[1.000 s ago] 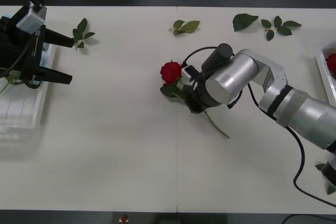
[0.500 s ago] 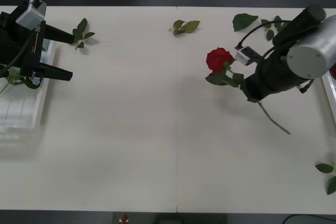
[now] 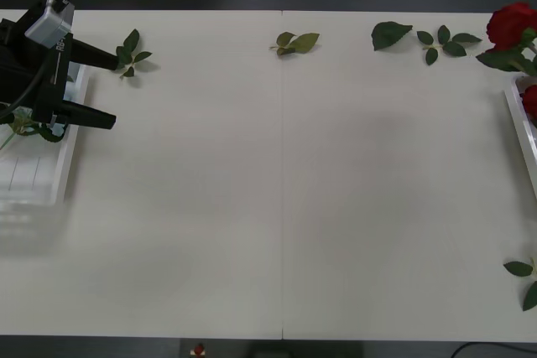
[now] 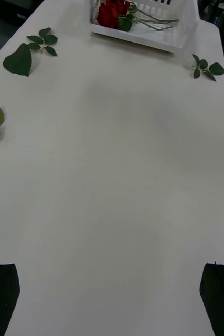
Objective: Put the red flowers into the right box and the blue flowers into the left box
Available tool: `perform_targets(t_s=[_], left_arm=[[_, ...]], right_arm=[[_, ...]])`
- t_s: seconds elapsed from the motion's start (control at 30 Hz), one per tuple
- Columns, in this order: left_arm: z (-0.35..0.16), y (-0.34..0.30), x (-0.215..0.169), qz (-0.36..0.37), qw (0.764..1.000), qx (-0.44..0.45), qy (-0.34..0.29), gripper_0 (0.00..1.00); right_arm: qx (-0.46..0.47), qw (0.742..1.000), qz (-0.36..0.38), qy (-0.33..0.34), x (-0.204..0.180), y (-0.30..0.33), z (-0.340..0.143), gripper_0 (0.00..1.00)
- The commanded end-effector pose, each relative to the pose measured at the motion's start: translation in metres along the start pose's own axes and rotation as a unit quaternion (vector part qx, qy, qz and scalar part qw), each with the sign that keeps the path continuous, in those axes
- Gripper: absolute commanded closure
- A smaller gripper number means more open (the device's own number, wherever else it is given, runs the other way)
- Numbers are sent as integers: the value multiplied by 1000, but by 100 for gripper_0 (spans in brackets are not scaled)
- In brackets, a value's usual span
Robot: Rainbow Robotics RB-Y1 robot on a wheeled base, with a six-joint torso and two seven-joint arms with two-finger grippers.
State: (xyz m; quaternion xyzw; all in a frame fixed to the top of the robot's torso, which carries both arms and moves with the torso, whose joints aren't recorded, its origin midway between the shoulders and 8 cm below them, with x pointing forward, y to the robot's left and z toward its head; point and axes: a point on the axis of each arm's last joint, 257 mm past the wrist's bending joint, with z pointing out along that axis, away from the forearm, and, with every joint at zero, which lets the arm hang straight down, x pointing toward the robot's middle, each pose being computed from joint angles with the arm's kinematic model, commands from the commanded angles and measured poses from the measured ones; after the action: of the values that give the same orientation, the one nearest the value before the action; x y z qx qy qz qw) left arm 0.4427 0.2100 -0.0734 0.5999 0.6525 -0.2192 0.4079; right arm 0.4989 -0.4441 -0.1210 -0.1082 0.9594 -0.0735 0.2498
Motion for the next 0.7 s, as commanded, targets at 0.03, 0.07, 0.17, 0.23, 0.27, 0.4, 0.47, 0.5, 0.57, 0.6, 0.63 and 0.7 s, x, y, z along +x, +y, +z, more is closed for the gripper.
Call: perform_targets(t_s=[0.03, 0.07, 0.17, 0.23, 0.27, 0.4, 0.47, 0.5, 0.57, 0.6, 0.63, 0.7], left_arm=[[-14, 10, -13, 10, 1000, -14, 2, 0], [-14, 10, -13, 10, 1000, -14, 2, 0], [-14, 10, -13, 10, 1000, -14, 2, 0], [-14, 10, -13, 10, 1000, -14, 2, 0], [-14, 10, -13, 10, 1000, -14, 2, 0], [-14, 10, -13, 10, 1000, -14, 2, 0], [-14, 10, -13, 10, 1000, -14, 2, 0], [-14, 10, -13, 10, 1000, -14, 2, 0], [-14, 10, -13, 10, 1000, -14, 2, 0], [-14, 10, -13, 10, 1000, -14, 2, 0], [-14, 10, -13, 10, 1000, -14, 2, 0], [-14, 10, -13, 10, 1000, -14, 2, 0]], right_arm=[[54, 999, 0, -2, -2, -45, -12, 100], [71, 997, 1, 2, 3, -58, -11, 100], [124, 992, -5, 16, 18, -96, -9, 100], [153, 988, -8, 24, 26, -116, -9, 100], [162, 986, -8, 27, 28, -123, -9, 100], [205, 978, -15, 36, 34, -150, -6, 100], [233, 971, -18, 44, 41, -166, 0, 100], [235, 971, -17, 44, 41, -168, 3, 100], [242, 969, -15, 37, 39, -174, 11, 100], [248, 968, -13, 34, 39, -178, 18, 100], [257, 966, -13, 32, 39, -184, 22, 100], [270, 962, -14, 27, 38, -191, 31, 100]])
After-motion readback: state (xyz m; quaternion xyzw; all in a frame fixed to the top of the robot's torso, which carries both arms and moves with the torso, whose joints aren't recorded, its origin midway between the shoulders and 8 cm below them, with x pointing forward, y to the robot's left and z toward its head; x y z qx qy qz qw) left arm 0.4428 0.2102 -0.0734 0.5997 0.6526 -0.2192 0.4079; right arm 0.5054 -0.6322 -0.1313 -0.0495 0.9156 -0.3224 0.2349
